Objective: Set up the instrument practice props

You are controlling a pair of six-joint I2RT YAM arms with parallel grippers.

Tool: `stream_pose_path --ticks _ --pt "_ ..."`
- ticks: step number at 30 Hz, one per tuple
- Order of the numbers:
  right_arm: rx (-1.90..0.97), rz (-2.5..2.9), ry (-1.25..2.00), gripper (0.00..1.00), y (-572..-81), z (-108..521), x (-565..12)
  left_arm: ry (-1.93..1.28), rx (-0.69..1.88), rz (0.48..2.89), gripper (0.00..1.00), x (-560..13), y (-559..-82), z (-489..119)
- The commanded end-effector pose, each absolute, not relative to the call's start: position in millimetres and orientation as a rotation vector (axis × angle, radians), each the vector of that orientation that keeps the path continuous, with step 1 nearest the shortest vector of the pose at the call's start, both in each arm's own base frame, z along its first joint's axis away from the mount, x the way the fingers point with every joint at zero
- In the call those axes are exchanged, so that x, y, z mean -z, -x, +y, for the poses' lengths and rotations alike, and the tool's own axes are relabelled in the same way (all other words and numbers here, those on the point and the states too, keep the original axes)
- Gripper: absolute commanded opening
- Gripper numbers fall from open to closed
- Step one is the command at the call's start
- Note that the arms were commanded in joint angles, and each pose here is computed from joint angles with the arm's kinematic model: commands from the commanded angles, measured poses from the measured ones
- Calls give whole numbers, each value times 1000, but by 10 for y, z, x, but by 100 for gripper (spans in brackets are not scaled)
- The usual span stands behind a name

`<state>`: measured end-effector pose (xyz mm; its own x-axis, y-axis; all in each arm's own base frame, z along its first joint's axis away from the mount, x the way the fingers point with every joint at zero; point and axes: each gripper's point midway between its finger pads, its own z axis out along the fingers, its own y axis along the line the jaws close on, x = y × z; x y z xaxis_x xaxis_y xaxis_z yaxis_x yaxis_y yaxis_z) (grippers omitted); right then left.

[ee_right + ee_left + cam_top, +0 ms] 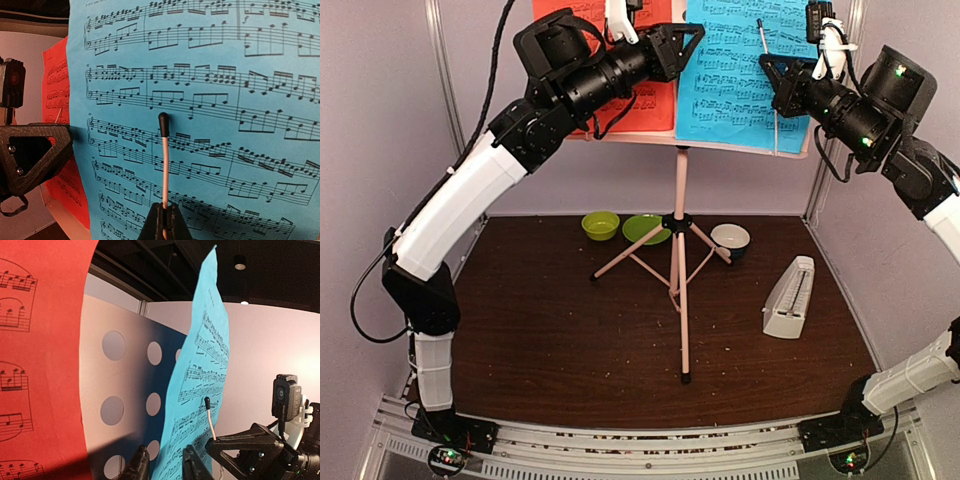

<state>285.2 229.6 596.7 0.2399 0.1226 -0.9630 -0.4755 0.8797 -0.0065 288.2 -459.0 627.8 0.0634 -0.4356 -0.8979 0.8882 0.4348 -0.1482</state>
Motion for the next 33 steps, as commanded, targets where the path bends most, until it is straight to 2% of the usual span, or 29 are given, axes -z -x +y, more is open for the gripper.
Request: stream_pose_path --ticks 1,6,11,19,22,27,33 --pt "-449 1239 309 4 -2788 2249 -6054 -512 1082 1021 26 -6454 -2793 -4532" --pt "-451 1238 306 9 -2784 2242 -6059 -526 1071 1017 29 -6472 -2755 -4513" --pt "-452 1233 286 21 -2768 2193 -6094 -532 1049 1018 37 -6503 -2716 -4461" --pt "-465 1215 266 38 -2694 2104 -6185 -559 992 1009 45 -6526 -2587 -4401" --pt "-477 1204 266 49 -2636 2063 -6230 -573 968 1006 48 -6549 -2523 -4351" --pt "-497 1191 288 72 -2491 1981 -6270 -618 927 1014 61 -6488 -2385 -4268" --pt "-508 1233 256 88 -2303 1714 -6178 -616 878 1120 81 -6187 -2377 -4063"
